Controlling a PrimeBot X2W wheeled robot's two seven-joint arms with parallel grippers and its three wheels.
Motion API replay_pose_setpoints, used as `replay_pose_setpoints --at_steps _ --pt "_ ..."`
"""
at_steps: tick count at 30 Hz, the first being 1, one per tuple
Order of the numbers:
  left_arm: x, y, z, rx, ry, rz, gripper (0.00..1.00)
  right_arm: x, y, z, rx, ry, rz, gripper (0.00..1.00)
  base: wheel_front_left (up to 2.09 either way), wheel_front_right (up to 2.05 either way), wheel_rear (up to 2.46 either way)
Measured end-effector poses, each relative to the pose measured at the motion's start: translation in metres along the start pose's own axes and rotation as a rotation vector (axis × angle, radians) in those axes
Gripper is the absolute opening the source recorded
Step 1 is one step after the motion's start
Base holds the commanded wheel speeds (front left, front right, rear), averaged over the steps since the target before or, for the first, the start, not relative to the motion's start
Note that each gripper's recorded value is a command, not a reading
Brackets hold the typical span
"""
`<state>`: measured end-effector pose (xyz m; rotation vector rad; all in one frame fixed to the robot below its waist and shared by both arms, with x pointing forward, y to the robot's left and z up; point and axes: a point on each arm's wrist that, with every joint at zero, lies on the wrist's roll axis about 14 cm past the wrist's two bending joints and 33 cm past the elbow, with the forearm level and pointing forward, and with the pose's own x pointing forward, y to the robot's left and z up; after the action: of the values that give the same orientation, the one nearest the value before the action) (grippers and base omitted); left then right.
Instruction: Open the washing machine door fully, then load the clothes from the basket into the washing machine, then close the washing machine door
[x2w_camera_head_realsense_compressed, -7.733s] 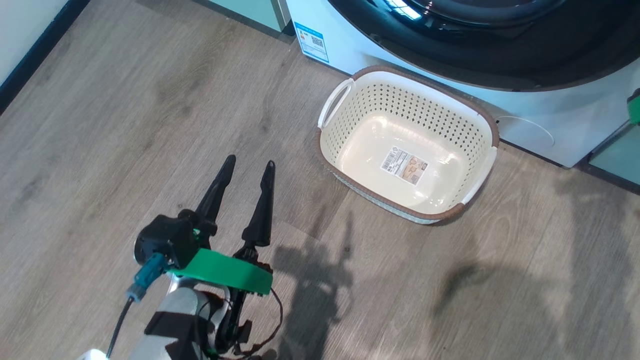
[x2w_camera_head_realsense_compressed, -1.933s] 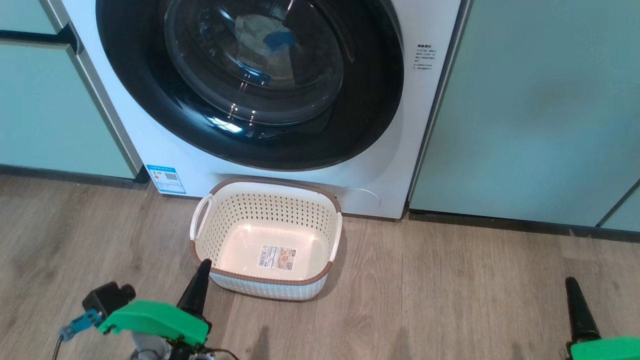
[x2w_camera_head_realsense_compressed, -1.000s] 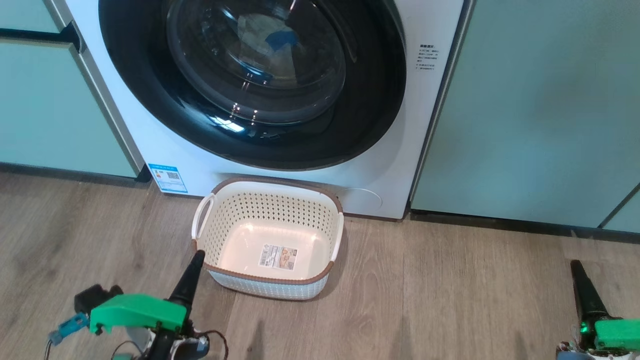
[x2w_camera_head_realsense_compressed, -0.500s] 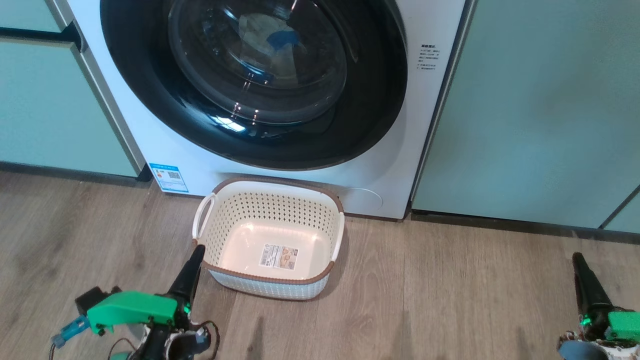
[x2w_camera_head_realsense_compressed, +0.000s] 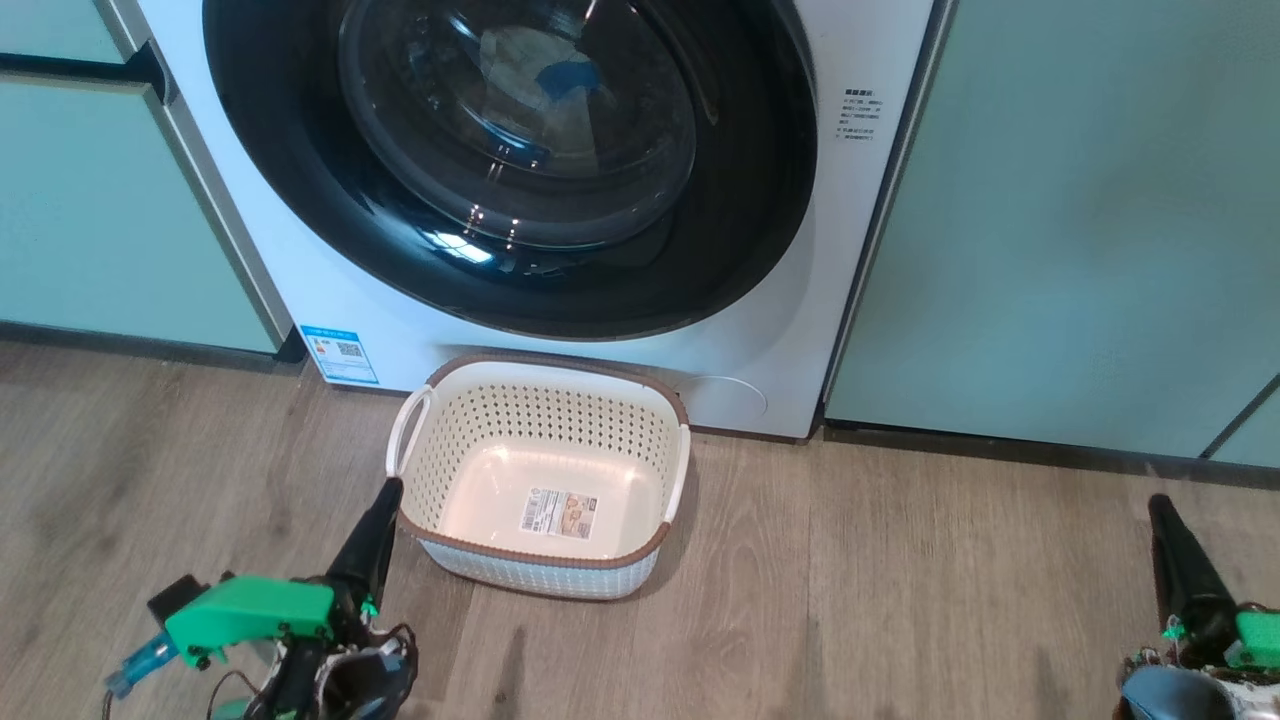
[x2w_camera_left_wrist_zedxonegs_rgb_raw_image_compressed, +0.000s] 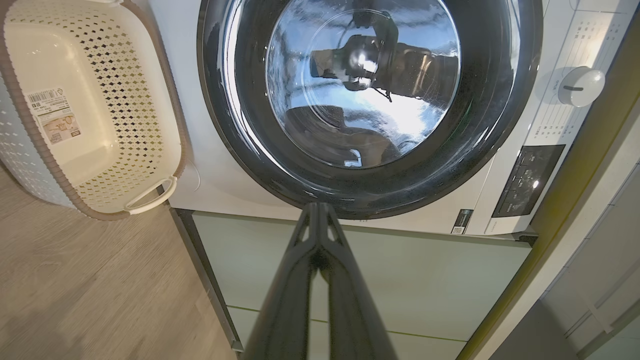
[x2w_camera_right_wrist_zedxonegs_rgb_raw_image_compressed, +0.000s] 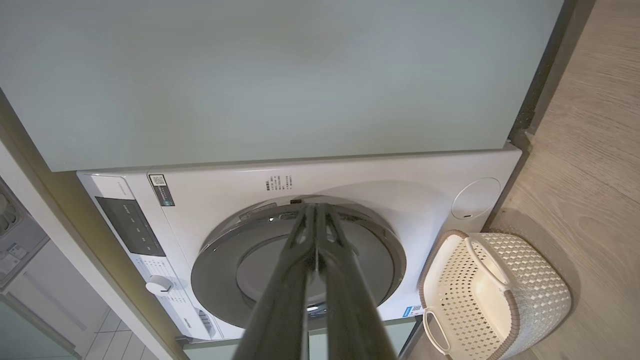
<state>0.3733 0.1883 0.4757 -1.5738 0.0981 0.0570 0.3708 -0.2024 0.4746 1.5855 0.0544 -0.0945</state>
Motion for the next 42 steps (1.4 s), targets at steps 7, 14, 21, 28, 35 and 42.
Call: replay_pose_setpoints --at_steps 7,14,21,28,35,42 --pt "0.0000 0.0000 -0.0002 -0.001 0.000 0.000 0.00 0.0016 0.0025 0.0005 0.000 -0.002 0.007 0.00 0.00 0.00 0.00" --pt "0.0000 0.0000 -0.0003 -0.002 0.000 0.000 0.00 0.0015 0.0025 0.0010 0.001 -0.002 0.007 0.00 0.00 0.00 0.00" --pt "0.0000 0.0000 -0.0003 -0.003 0.000 0.000 0.00 0.0015 0.0026 0.0015 0.001 -0.004 0.007 0.00 0.00 0.00 0.00" --pt "0.0000 0.0000 -0.0001 -0.003 -0.001 0.000 0.00 0.0015 0.0026 0.0013 0.001 0.001 0.007 0.00 0.00 0.00 0.00" --pt "0.0000 0.0000 -0.0004 -0.004 0.002 0.000 0.00 0.0014 0.0026 0.0020 0.001 -0.001 0.007 0.00 0.00 0.00 0.00" --pt "0.0000 0.0000 -0.0005 -0.004 0.003 0.000 0.00 0.0014 0.0027 0.0024 0.000 -0.001 0.007 0.00 0.00 0.00 0.00"
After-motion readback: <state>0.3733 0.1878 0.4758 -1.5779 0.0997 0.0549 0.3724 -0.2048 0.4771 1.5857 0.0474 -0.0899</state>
